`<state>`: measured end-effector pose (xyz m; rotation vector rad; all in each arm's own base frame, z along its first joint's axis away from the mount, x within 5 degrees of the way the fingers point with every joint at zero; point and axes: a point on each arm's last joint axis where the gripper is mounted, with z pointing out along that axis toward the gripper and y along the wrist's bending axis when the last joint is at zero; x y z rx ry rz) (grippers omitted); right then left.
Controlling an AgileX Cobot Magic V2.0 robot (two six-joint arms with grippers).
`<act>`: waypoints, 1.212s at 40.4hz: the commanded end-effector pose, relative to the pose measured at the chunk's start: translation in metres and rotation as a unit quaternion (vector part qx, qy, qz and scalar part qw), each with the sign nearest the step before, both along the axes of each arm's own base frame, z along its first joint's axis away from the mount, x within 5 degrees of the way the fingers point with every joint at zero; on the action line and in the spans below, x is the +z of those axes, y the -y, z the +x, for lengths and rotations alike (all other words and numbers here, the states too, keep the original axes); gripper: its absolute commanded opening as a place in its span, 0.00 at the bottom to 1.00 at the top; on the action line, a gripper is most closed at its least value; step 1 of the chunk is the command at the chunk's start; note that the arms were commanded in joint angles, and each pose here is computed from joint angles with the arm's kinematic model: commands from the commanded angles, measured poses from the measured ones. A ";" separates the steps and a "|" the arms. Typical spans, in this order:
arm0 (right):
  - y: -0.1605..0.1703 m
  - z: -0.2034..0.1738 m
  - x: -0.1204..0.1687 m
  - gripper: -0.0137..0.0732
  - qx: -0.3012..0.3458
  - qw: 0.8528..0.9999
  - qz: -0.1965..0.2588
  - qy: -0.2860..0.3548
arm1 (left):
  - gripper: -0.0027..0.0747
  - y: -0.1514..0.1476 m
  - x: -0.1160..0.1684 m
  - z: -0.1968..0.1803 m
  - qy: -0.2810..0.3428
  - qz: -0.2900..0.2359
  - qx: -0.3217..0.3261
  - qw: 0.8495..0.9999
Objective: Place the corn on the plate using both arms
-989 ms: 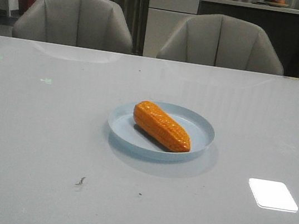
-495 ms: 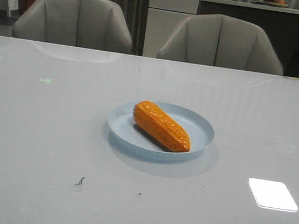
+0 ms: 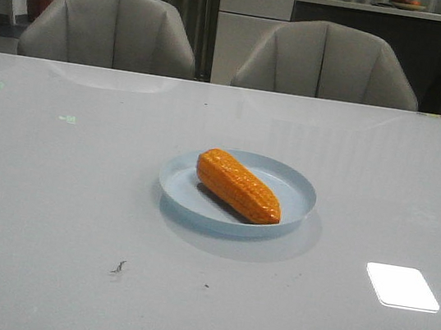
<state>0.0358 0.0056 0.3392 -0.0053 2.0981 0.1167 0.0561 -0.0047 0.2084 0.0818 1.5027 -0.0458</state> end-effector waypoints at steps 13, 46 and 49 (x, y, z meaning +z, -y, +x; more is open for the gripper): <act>0.000 0.005 0.013 0.84 -0.005 0.999 0.005 0.043 | 0.15 -0.001 -0.004 -0.001 0.032 -0.012 0.003 0.999; 0.006 -0.002 -0.026 0.21 -0.061 0.913 0.044 0.400 | 0.15 -0.001 -0.004 -0.001 0.032 -0.012 0.003 0.999; 0.007 0.000 -0.050 0.21 -0.063 0.910 0.044 0.407 | 0.15 -0.001 -0.004 -0.001 0.032 -0.012 0.003 0.999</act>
